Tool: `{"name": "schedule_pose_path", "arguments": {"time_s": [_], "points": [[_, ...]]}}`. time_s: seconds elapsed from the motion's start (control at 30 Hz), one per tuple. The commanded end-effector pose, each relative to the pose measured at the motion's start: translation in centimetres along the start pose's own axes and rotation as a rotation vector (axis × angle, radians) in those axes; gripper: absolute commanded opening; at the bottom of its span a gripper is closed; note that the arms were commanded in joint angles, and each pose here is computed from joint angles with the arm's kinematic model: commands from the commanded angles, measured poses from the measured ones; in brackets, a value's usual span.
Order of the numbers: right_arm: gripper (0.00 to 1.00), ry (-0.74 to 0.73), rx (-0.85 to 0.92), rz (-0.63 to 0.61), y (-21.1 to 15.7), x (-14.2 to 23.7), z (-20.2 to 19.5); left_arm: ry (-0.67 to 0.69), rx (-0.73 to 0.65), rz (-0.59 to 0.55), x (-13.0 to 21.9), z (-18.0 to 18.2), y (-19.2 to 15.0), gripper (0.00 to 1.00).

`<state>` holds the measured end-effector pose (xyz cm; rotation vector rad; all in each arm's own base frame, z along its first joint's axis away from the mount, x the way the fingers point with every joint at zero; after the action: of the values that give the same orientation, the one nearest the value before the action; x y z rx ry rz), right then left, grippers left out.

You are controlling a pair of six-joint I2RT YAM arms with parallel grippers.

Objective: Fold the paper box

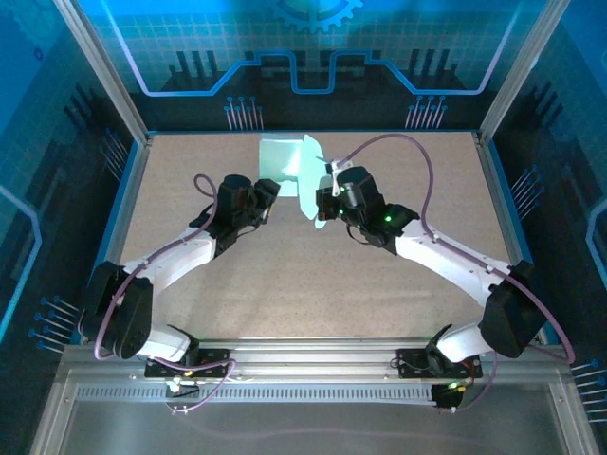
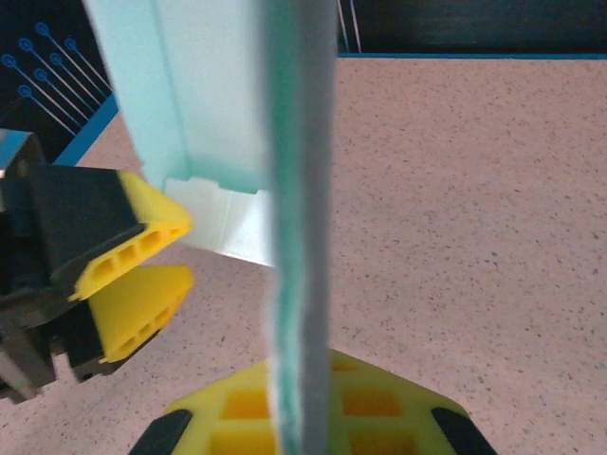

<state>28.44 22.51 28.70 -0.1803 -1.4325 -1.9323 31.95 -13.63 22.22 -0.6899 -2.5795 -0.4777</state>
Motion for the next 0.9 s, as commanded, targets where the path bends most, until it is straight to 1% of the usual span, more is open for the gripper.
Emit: {"name": "schedule_pose_path", "arguments": {"time_s": [0.0,0.17,0.27,0.33,0.43,0.53,0.77,0.87], "points": [[0.0,0.013,0.015,0.002,1.0,0.2,0.1,0.017,-0.031,-0.012,0.8,0.6,-0.1,0.62],[0.0,0.004,0.001,0.016,1.2,0.1,-0.2,0.016,-0.077,-0.011,1.1,0.4,0.0,0.76],[0.0,0.005,-0.024,0.017,1.3,0.1,-0.4,0.0,-0.062,0.002,0.7,0.3,-0.1,0.78],[0.0,0.001,-0.06,0.025,1.4,0.0,-0.8,-0.016,-0.042,0.016,0.5,0.3,-0.3,0.74],[0.0,0.009,-0.119,0.038,1.5,-0.2,-1.2,-0.038,-0.019,0.016,0.1,0.4,-0.5,0.61],[0.0,0.038,-0.162,0.046,1.6,-0.2,-1.2,-0.056,0.003,0.025,-0.4,0.5,-0.6,0.54],[0.0,0.097,-0.201,0.053,1.9,0.2,-0.7,-0.078,0.032,0.041,-1.7,0.6,-0.7,0.51],[0.0,0.116,-0.209,0.052,2.1,0.5,-0.5,-0.081,0.036,0.039,-2.2,0.5,-0.6,0.48]]}}
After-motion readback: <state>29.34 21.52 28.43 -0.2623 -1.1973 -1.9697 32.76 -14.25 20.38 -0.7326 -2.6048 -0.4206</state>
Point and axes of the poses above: each hand's point on the last joint's axis, 136 mm out from that joint toward the fingers, its own x axis back along the fingers, its own z axis along the line the jaws close on, y = z × x, the point moved 10 cm from there along x, back along the fingers, and after that the axes turned 7 degrees about -x, right-handed, at the moved point
